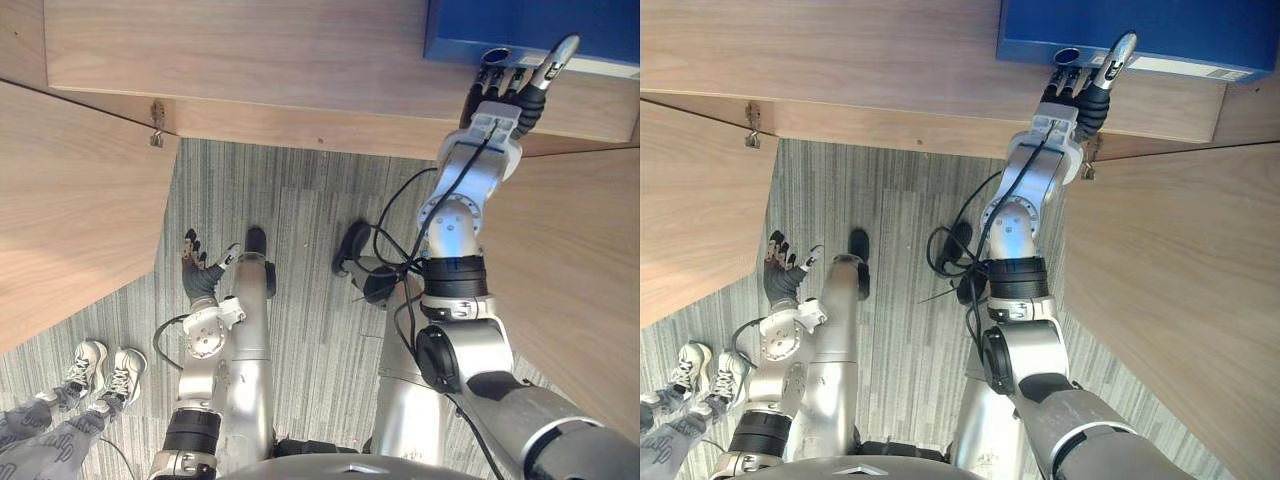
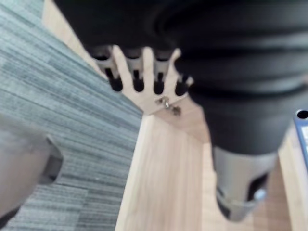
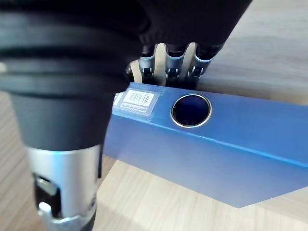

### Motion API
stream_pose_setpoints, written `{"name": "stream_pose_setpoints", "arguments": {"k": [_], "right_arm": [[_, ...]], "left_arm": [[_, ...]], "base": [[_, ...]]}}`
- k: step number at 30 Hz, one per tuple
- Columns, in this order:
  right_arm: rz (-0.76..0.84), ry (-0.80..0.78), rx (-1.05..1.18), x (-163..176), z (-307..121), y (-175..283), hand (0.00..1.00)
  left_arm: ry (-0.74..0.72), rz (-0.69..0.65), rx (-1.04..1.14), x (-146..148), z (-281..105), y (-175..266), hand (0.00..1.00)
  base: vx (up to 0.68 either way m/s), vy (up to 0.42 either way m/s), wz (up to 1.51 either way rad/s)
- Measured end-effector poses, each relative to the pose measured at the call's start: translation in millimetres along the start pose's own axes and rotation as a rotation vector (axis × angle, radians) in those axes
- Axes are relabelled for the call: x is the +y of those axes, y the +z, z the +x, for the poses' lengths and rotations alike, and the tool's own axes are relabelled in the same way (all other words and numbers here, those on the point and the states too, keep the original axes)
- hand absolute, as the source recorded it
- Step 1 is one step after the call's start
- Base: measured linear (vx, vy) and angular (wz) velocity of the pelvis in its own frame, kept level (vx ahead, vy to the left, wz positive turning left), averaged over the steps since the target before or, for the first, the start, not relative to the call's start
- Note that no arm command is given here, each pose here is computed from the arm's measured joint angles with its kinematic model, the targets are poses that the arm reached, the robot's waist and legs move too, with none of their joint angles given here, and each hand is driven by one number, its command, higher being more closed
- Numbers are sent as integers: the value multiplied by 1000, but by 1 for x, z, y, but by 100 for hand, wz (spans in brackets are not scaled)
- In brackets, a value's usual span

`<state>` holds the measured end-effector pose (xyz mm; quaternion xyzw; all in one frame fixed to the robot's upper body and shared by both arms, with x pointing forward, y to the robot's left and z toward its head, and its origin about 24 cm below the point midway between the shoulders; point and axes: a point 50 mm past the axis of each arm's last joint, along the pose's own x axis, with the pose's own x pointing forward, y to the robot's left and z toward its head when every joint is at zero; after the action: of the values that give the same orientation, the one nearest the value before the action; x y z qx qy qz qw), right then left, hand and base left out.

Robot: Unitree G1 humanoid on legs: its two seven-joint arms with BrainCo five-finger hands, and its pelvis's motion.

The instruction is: Walk over to the cabinet, pick up the folder, carry it to the office cabinet, place the folder inside the office cabinet, then close the office cabinet door

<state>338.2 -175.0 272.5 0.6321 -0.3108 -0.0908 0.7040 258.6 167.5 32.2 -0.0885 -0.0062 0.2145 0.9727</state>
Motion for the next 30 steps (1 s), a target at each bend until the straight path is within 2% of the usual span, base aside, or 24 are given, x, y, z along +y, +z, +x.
{"name": "stream_pose_setpoints", "arguments": {"k": [9,25,30], "right_arm": [[-50,103,26,14,-7,2,0],[-228,75,105,-36,-39,6,0],[-427,103,133,-47,-47,3,0]], "left_arm": [[14,0,-1,3,1,1,0],[45,11,18,7,3,-1,0],[82,26,2,15,6,2,0]], "base": [[-31,24,-2],[-15,26,-3],[-38,27,-4]]}}
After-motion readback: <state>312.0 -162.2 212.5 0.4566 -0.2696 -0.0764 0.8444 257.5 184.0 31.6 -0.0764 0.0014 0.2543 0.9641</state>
